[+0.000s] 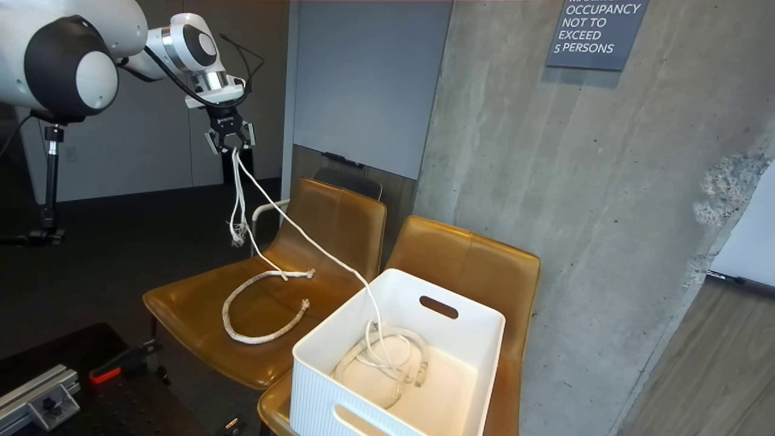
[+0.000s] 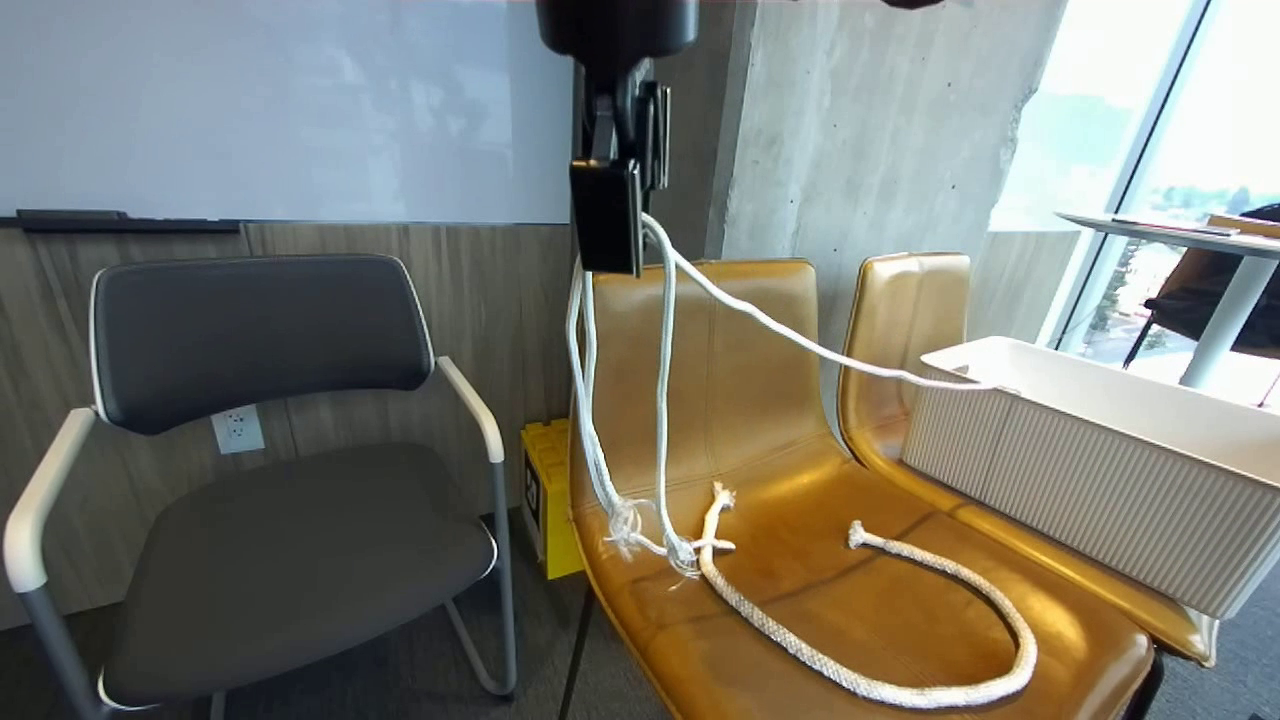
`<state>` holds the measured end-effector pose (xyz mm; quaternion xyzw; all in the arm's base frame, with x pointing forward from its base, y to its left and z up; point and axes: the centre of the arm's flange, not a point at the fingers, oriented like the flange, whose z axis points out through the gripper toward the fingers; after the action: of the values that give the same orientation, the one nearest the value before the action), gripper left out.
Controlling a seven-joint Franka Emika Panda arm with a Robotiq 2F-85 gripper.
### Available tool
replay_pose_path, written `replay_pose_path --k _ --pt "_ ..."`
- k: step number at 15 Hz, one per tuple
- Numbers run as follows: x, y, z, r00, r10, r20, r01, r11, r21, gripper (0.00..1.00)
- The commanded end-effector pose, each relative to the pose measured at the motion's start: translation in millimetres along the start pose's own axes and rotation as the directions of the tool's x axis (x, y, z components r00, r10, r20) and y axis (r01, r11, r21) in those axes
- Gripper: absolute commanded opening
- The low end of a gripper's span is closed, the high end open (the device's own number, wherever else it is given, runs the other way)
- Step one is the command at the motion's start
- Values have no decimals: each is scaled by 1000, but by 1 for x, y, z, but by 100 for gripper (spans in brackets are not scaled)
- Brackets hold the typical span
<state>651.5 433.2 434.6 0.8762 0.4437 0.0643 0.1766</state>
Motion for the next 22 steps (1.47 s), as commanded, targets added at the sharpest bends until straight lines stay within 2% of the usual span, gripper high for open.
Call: replay_pose_path --k 1,4,8,10,15,19,22 --pt "48 27 -13 1000 27 -1 -27 999 19 0" --pt "8 49 8 996 77 39 -78 997 24 0" --pt "-66 88 42 980 157 123 -161 987 20 0" --pt "-86 100 62 971 182 153 -189 981 31 0" --pt "-119 95 127 955 186 232 -212 973 90 0" --pt "-157 97 175 930 185 316 -226 969 99 0" --pt "-186 106 206 920 183 346 -235 965 114 2"
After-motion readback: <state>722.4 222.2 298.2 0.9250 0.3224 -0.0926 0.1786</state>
